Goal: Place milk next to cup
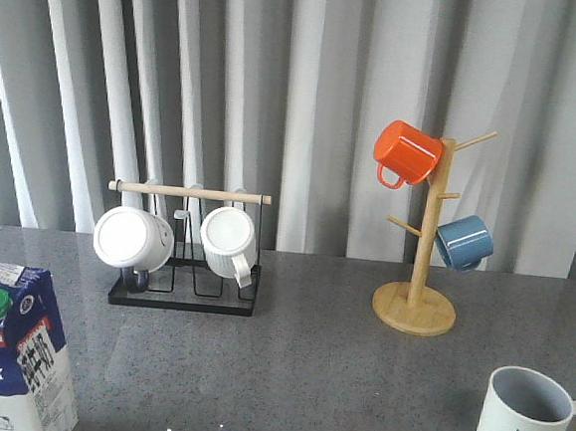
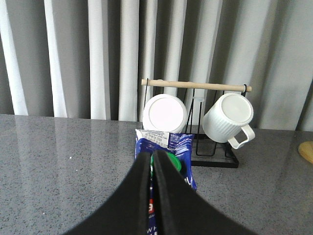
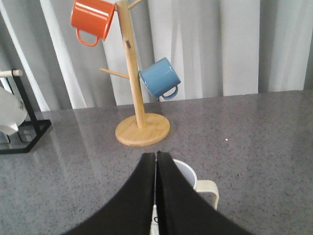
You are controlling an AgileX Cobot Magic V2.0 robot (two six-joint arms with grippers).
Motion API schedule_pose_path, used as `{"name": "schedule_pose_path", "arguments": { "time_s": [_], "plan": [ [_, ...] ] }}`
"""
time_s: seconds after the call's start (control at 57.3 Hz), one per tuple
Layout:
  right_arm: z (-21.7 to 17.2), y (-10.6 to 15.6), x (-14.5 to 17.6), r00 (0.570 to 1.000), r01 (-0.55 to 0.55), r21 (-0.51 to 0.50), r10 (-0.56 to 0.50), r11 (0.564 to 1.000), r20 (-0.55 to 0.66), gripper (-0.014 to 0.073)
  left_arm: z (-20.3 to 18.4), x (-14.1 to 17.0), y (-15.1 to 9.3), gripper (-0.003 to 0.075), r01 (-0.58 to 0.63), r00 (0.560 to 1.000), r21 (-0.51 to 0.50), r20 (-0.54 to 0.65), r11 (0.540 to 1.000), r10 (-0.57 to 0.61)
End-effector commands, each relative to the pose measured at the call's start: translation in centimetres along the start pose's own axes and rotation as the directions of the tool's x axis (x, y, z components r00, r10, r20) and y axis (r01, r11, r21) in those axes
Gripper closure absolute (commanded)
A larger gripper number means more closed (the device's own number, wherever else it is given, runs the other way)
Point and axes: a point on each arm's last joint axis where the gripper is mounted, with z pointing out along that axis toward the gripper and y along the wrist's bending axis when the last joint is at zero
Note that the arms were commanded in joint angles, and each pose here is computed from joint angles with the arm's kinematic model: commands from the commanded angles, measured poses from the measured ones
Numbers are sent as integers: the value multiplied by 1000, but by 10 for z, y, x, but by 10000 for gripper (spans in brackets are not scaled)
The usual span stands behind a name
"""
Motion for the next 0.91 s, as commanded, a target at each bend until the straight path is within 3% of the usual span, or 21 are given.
{"name": "schedule_pose_path", "arguments": {
  "time_s": [0.0,0.14,0.314,0.402,0.559,0.891],
  "plan": [
    [-1,0,-16,996,44,9,-45,999,74,552,-1,-16,-3,649,19,996,19,86,1000,-21],
    [-2,0,-16,989,130,14,-131,991,71,411,-1,-16,-3,463,19,996,19,85,1000,-21],
    [-2,0,-16,985,159,15,-159,987,65,107,-1,-17,-3,164,19,996,20,89,1000,-21],
    [-2,0,-16,979,188,20,-189,982,74,17,-1,-17,-3,83,19,996,20,89,1000,-21],
    [-2,0,-17,965,247,28,-249,969,80,0,-1,-15,-3,69,20,998,16,67,1000,-21],
    [3,0,-12,961,270,23,-271,962,48,39,-1,-14,-3,158,20,998,15,65,1000,-21]
  ]
}}
